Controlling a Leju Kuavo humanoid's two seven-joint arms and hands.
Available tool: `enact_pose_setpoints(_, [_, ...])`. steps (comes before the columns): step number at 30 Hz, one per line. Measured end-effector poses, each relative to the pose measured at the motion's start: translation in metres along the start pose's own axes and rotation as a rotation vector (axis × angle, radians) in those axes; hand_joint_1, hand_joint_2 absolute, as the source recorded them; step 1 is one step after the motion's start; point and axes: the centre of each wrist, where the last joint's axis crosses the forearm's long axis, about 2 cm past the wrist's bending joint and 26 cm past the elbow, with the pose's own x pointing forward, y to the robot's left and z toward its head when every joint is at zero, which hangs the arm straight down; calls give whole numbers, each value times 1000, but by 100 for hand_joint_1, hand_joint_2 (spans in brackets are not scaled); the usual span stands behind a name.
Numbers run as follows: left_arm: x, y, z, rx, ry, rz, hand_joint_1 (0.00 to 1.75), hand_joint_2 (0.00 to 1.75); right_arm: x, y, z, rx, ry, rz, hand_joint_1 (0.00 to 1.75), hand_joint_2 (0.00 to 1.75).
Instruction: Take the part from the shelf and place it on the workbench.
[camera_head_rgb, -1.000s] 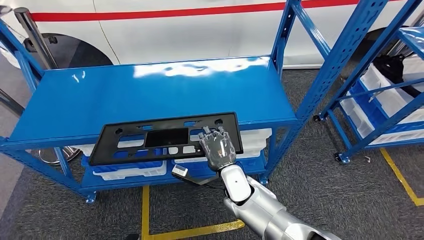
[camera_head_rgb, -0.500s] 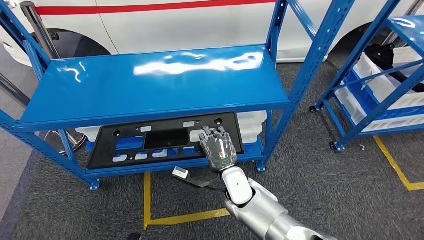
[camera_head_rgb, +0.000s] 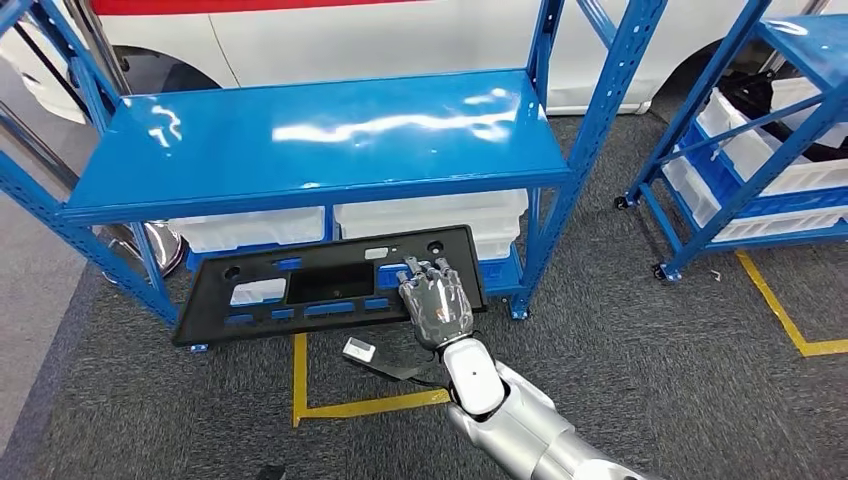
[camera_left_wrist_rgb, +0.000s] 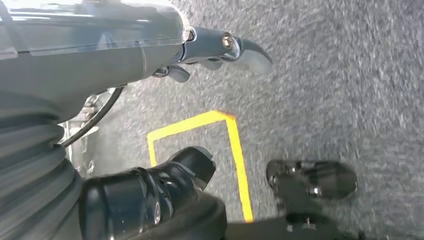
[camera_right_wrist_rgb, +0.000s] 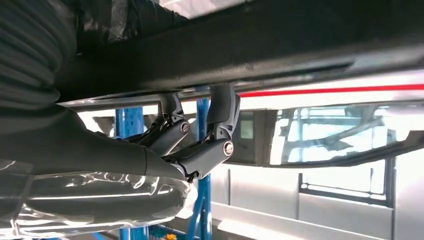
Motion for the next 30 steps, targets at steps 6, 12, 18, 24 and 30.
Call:
enact_pose_setpoints(6, [7, 1, 0, 5, -8, -7, 0, 175, 7, 5, 29, 136, 20, -1194, 175, 175])
enact_pose_setpoints(12, [12, 2, 0, 6, -10, -21, 0, 175, 1, -6, 31, -17, 132, -1848, 175, 175])
enact_pose_setpoints(18, [15, 2, 0, -3, -13, -24, 0, 175, 9, -4, 41, 95, -12, -1872, 175, 175])
enact_pose_setpoints(24, [14, 2, 0, -14, -12, -26, 0, 175, 16, -4, 45, 122, -91, -2021, 175, 175])
enact_pose_setpoints(30, [20, 3, 0, -13, -25, -27, 0, 175, 20, -5, 46, 129, -127, -2054, 175, 175])
